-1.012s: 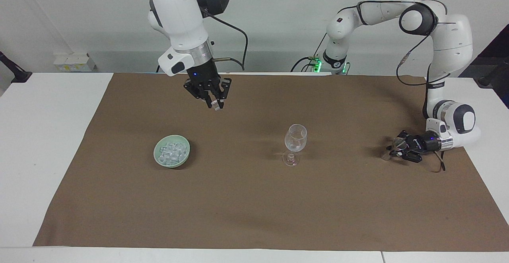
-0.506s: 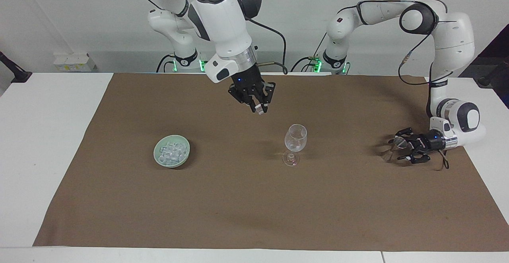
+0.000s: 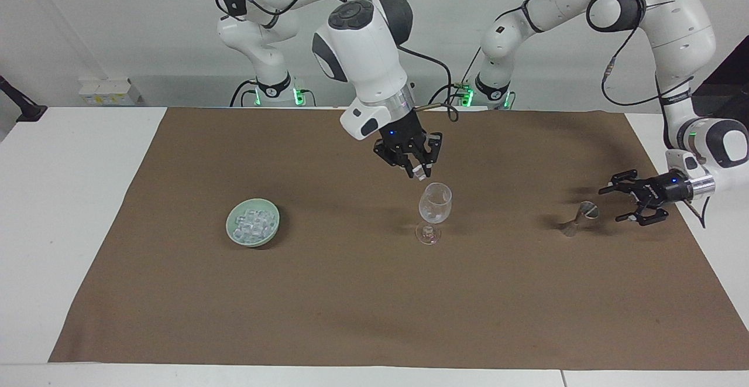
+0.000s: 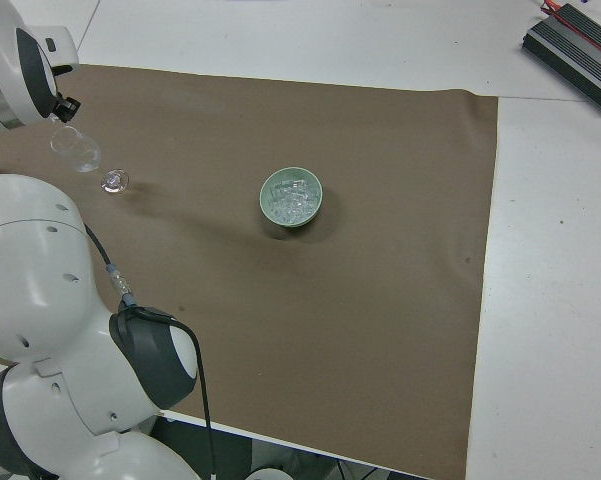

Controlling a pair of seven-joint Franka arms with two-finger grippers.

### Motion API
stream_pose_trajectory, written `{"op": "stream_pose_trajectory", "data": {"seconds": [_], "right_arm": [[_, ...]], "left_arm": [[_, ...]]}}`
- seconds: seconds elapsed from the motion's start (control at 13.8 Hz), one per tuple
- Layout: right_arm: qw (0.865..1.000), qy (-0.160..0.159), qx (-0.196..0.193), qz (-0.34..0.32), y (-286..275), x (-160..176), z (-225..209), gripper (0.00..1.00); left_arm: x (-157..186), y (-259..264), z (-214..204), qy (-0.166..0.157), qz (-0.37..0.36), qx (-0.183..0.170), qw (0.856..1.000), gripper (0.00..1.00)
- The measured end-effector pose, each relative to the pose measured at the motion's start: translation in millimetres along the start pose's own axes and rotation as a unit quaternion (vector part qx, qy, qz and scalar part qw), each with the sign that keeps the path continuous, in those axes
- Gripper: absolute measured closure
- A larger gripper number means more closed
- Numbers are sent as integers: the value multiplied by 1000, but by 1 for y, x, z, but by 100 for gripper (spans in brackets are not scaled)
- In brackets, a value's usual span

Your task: Pour wine and add ice with both arms

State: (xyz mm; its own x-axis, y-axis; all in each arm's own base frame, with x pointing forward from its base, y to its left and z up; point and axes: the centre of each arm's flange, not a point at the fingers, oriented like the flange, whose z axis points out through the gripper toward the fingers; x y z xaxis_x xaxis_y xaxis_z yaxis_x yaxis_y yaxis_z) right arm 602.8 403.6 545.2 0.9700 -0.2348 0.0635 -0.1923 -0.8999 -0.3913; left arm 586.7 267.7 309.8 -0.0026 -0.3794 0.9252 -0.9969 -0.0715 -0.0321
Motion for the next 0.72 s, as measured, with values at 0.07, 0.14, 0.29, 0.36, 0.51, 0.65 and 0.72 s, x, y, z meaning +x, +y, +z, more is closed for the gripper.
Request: {"op": "stream_pose_trajectory", "data": {"seconds": [0.07, 0.14, 0.29, 0.36, 0.51, 0.65, 0.72], "right_arm": [[1000, 5, -1, -6, -4, -2, 9, 67], [1000, 10, -1, -10, -5, -1, 17, 67], [1000, 15, -3, -16, -7, -2, 31, 67], [1000, 17, -9, -21, -8, -4, 39, 67], [999, 22, -19, -27, -11, -8, 51, 67], [999, 23, -23, -31, -12, -9, 58, 67], [999, 23, -26, -33, -12, -10, 61, 67]], "left_arm": [[20, -2, -2, -10, -17, -6, 1000, 13], [39, -4, 1, -15, -37, -18, 999, 13], [74, -8, 13, -38, -66, -39, 996, 13], [94, -11, 17, -57, -74, -45, 995, 13], [144, -11, 19, -105, -90, -48, 989, 13], [198, -8, 18, -169, -102, -43, 979, 13], [221, -6, 16, -202, -110, -37, 972, 13]]}}
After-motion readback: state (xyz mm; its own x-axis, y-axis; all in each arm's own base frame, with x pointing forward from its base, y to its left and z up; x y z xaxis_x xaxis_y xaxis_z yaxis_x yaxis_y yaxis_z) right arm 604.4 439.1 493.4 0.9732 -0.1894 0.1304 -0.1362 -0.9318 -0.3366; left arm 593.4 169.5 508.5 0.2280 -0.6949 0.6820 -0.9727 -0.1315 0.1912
